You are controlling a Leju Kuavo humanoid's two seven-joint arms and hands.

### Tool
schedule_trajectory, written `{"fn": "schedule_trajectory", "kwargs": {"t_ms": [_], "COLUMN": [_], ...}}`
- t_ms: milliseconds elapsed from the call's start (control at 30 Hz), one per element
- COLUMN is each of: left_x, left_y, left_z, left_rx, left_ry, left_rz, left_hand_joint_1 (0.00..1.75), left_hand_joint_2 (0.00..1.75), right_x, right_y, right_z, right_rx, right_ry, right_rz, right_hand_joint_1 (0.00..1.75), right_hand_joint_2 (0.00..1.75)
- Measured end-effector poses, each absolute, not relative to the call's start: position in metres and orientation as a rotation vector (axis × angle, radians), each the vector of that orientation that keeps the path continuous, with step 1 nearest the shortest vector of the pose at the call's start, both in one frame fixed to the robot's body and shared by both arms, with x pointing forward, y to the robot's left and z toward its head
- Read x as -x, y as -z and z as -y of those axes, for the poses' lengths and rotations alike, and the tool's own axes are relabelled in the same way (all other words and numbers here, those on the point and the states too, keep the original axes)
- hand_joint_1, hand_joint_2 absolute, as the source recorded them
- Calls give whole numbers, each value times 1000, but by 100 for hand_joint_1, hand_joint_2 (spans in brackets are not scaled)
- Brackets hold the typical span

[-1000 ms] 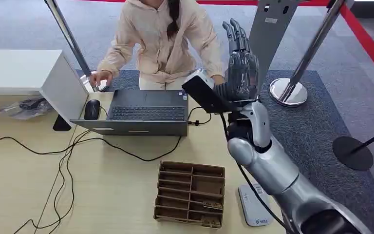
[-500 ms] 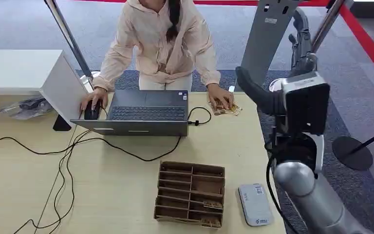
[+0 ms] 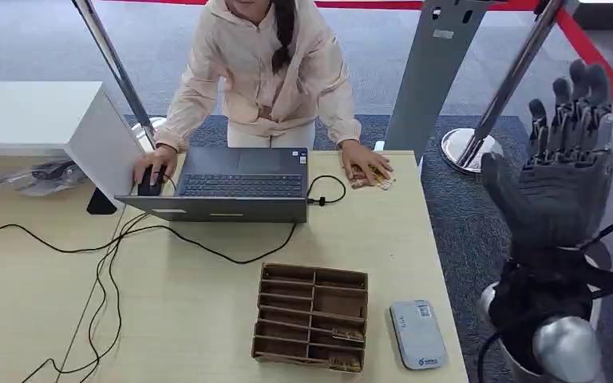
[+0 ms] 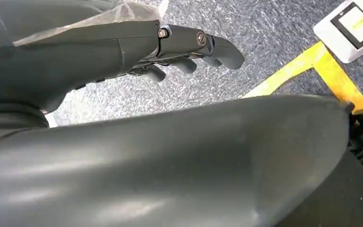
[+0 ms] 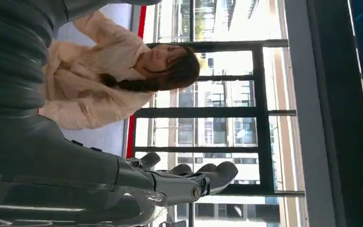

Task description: Pass the card to the sensor for recognition and then transmit it.

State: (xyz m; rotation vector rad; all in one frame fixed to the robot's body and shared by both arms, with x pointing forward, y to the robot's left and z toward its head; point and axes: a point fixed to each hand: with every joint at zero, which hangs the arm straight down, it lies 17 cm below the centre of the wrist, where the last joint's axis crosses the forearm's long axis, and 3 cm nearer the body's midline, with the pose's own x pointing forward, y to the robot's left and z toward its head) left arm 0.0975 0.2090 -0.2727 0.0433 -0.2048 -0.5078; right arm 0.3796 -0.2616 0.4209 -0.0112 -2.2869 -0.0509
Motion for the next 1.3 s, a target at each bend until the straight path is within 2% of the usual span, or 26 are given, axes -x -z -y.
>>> {"fn": "schedule_trajectory", "kwargs": {"t_ms": [600, 1300], "left_x": [-104, -106], "left_y": [273, 274], "left_z": [-222, -230], "left_rx": [-69, -94], "left_ry": [437, 399], "left_rz": [212, 206], "left_hand_joint_1": [0, 0], "left_hand_joint_2": [0, 0], "right_x": [-360, -363], "right_y": [-382, -337], "right_z": [288, 276], "right_rx": [-18, -89], "right_ry": [111, 123], "right_rz": [2246, 2151], "right_hand_joint_1": [0, 0], "right_hand_joint_2": [175, 175]}}
